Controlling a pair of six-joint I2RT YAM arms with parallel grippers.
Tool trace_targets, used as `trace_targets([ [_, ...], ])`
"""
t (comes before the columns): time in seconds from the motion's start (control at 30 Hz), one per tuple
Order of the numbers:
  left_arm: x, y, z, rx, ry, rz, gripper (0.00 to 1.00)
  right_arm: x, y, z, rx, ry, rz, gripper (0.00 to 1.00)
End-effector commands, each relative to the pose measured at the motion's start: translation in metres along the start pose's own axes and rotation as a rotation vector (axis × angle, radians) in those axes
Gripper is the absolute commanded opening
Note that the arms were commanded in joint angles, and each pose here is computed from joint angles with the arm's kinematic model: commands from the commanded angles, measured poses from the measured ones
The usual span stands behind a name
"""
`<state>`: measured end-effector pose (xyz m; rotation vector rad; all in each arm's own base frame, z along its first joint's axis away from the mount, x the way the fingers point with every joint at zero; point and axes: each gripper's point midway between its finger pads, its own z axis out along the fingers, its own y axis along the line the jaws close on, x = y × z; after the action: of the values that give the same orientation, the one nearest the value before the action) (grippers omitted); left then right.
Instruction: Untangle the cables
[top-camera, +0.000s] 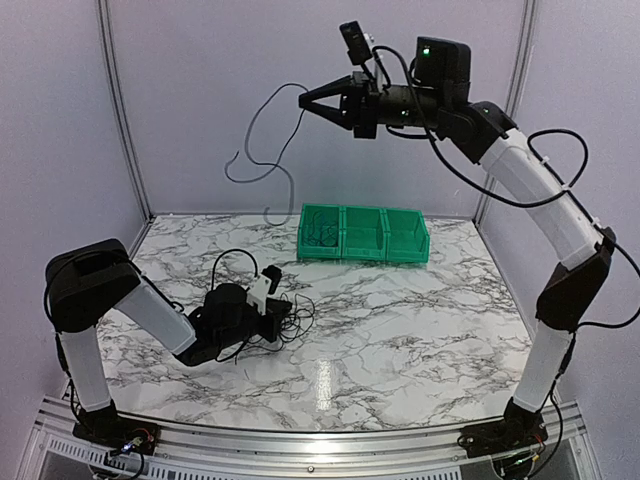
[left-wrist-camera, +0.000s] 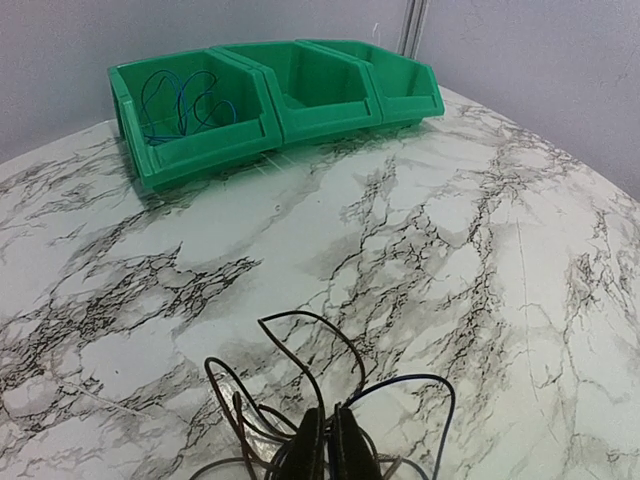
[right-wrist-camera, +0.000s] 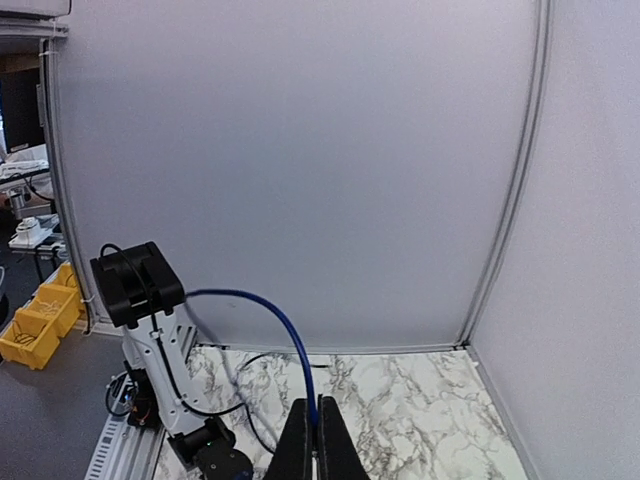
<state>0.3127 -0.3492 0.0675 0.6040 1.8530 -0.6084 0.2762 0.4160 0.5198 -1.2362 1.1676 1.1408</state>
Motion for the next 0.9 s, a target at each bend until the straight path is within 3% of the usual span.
trace_targets([
  [0.0, -0.010, -0.003, -0.011, 0.019, -0.052, -0.032, 0.07, -0.011, -0.020, -0.030, 0.076, -0.004, -0.027, 0.00],
  [0.1, -0.017, -0.002, -0.025, 0.024, -0.069, -0.051, 0.10, 0.002, -0.040, -0.045, 0.127, 0.015, -0.012, 0.00],
  [0.27, -0.038, 0.000, -0.054, 0.023, -0.121, -0.110, 0.39, 0.037, -0.070, -0.066, 0.194, 0.052, 0.043, 0.00],
  [0.43, -0.067, -0.009, -0.064, 0.050, -0.125, -0.114, 0.54, 0.084, -0.100, -0.086, 0.262, 0.088, 0.102, 0.00],
  [0.63, -0.130, -0.009, -0.081, -0.003, -0.137, -0.061, 0.63, 0.132, -0.139, -0.119, 0.374, 0.119, 0.155, 0.00],
  [0.73, -0.169, 0.014, -0.102, -0.135, -0.238, -0.182, 0.71, 0.156, -0.161, -0.137, 0.429, 0.132, 0.186, 0.00],
  [0.87, -0.209, 0.023, -0.124, -0.212, -0.291, -0.177, 0.75, 0.189, -0.190, -0.158, 0.477, 0.155, 0.243, 0.00],
])
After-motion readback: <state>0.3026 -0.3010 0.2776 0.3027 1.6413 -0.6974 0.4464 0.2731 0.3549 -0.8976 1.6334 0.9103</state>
